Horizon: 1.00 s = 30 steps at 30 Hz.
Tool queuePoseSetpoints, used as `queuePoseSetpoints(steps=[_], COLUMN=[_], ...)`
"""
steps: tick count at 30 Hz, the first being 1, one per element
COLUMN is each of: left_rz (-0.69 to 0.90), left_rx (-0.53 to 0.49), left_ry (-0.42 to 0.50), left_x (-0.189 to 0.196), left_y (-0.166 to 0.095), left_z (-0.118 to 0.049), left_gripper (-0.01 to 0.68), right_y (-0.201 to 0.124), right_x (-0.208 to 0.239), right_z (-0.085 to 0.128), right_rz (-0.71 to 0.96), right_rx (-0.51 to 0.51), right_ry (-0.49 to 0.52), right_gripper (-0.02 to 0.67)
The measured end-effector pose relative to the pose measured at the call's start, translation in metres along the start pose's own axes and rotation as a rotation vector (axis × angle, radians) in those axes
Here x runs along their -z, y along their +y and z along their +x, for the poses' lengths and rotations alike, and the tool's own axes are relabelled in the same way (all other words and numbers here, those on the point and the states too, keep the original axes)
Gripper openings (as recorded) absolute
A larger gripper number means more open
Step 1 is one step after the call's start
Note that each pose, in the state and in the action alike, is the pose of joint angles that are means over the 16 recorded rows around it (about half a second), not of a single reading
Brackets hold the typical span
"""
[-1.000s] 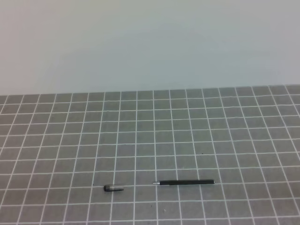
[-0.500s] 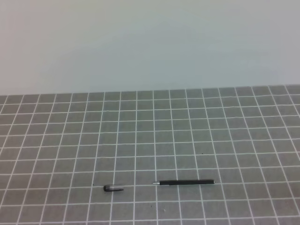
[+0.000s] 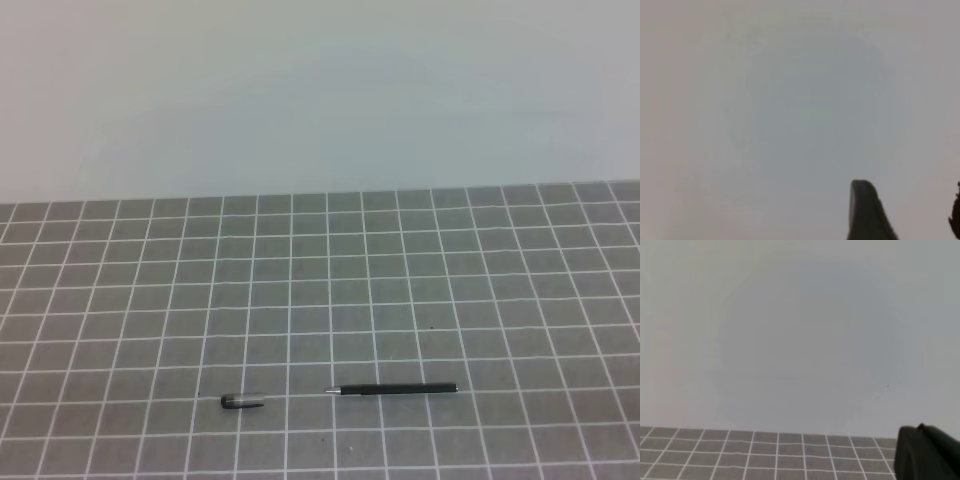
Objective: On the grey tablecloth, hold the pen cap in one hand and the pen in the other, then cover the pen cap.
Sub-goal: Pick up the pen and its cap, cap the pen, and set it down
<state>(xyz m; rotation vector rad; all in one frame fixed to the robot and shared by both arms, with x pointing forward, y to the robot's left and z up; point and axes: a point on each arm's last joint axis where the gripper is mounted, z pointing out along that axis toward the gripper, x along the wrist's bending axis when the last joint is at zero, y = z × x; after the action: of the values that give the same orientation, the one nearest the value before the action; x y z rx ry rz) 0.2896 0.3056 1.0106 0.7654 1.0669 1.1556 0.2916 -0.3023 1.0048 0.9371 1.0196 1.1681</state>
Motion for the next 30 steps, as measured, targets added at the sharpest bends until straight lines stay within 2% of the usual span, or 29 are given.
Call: queuePoseSetpoints(steps=[5, 15, 20, 30], left_rz=[0.008, 0.056, 0.066, 0.054], left_rx=[0.032, 0.029, 0.010, -0.091], left_ry=[0.001, 0.001, -0.010, -0.041], left_x=[0.000, 0.000, -0.002, -0.003], left_y=[-0.001, -0.003, 0.007, 0.047], left_z=[0.000, 0.000, -0.004, -0.018], left_gripper=[0.220, 0.027, 0.004, 0.001], right_y=[0.000, -0.003, -0.006, -0.009], right_x=[0.000, 0.000, 0.000, 0.000], right_z=[0.000, 0.001, 0.001, 0.002], right_rz=[0.003, 0.032, 0.062, 0.102], right_rx=[0.000, 0.000, -0.001, -0.036], right_ry=[0.001, 0.008, 0.016, 0.023], right_gripper=[0.003, 0.003, 0.003, 0.003])
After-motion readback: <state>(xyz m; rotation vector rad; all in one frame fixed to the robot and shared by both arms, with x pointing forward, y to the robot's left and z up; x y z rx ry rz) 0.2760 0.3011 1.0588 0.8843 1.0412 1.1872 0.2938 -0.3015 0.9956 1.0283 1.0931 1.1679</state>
